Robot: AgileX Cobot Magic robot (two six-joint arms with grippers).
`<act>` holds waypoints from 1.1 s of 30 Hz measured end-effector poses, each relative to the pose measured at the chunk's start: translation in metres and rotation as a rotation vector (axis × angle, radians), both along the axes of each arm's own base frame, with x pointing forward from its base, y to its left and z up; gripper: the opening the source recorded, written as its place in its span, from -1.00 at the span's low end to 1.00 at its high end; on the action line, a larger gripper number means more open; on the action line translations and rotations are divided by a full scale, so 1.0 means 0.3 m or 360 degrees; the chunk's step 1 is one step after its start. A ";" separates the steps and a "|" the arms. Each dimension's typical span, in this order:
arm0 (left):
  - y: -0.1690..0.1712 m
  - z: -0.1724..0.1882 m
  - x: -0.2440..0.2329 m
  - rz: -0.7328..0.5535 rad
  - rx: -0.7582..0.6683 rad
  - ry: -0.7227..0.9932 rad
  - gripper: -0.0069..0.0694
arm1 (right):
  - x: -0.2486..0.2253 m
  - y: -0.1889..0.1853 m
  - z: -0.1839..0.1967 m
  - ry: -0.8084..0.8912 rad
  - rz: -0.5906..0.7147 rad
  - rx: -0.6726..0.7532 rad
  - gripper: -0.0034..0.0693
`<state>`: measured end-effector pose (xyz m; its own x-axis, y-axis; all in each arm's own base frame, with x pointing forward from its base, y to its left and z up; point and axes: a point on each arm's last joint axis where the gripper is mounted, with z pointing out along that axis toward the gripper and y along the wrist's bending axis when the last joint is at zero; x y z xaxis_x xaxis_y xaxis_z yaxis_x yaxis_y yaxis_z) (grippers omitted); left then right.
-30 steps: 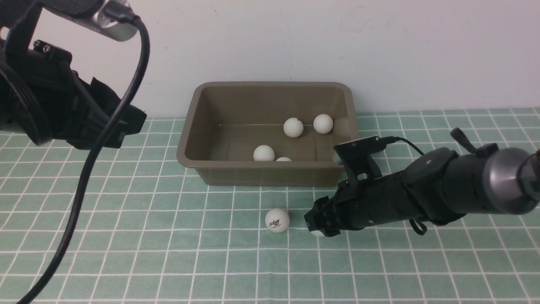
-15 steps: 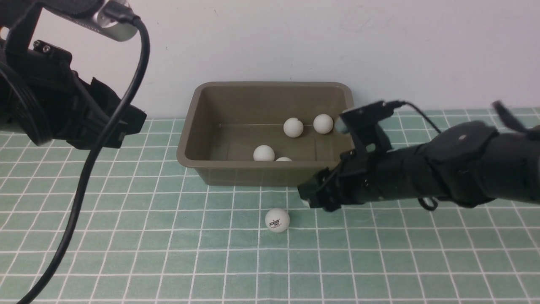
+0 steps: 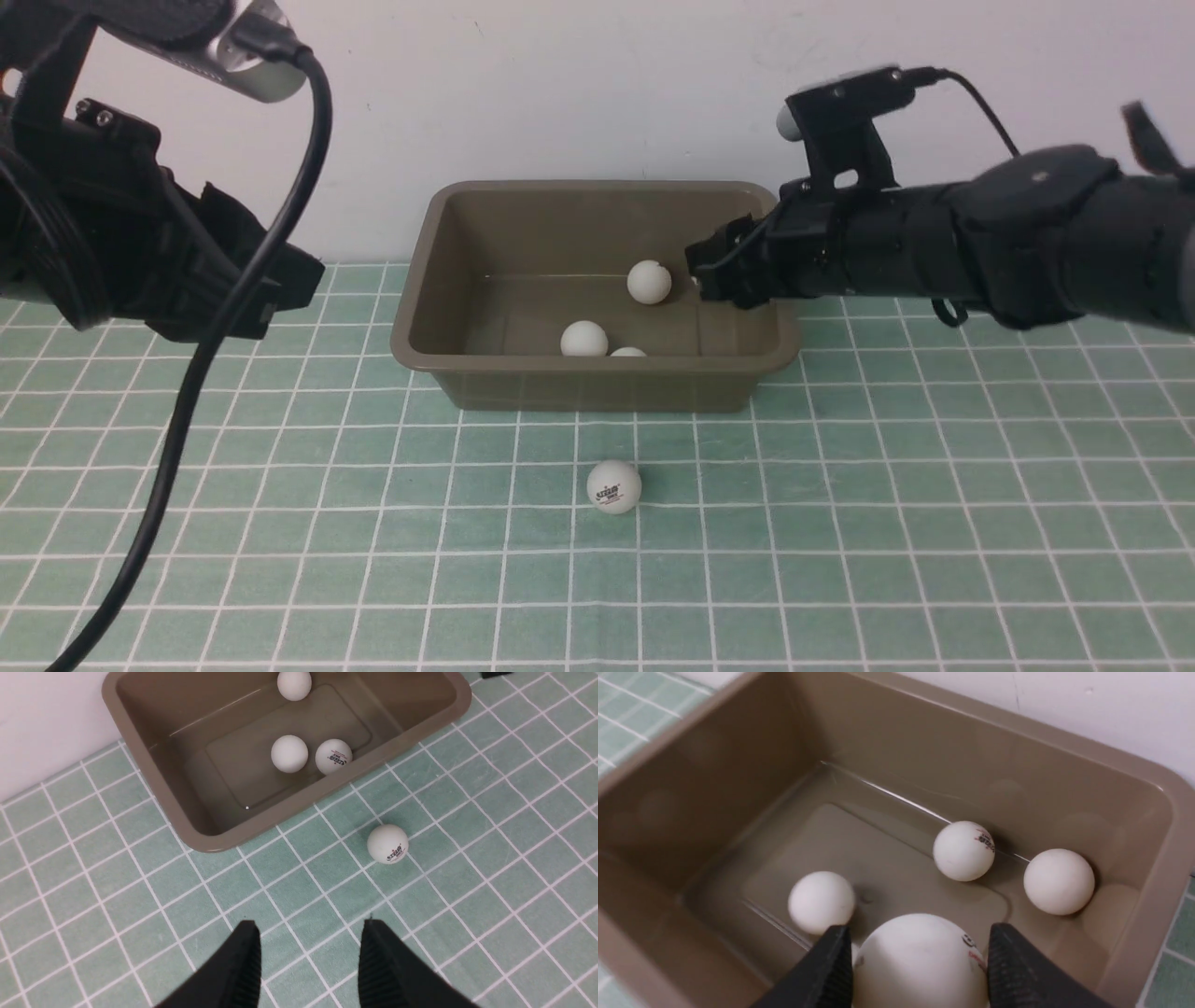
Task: Put the table tennis balls in the box on the green coffee tablecloth.
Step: 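Release the ping pong ball into the bin and lift the gripper away, then reach for and grasp a ping pong ball on the table beside the basket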
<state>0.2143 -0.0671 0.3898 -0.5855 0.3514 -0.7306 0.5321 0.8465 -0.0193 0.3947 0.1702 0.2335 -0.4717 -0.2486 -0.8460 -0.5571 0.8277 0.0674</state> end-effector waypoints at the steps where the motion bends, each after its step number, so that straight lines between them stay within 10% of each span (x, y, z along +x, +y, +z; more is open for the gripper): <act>1: 0.000 -0.001 -0.001 -0.0002 0.0002 0.0007 -0.12 | 0.015 -0.001 -0.012 0.0000 0.0010 -0.0005 0.03; 10: -0.003 -0.002 -0.004 -0.0012 -0.0016 0.0027 -0.12 | 0.052 0.011 -0.078 0.0044 0.0058 -0.0041 0.08; 17: -0.025 -0.003 -0.023 -0.0107 -0.0105 0.0110 -0.12 | 0.064 0.003 -0.050 -0.0069 0.0057 -0.0117 0.48; 33: -0.177 -0.142 0.081 -0.0544 -0.0174 0.0372 -0.12 | -0.178 -0.068 0.486 -0.0686 0.0208 -0.0083 0.56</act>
<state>0.2385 -0.1201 0.3471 -0.6031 0.4819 -0.6356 0.7524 0.6083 -0.2527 0.3412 0.1498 0.3794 -0.0411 -0.3305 -0.9429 -0.6254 0.7445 -0.2336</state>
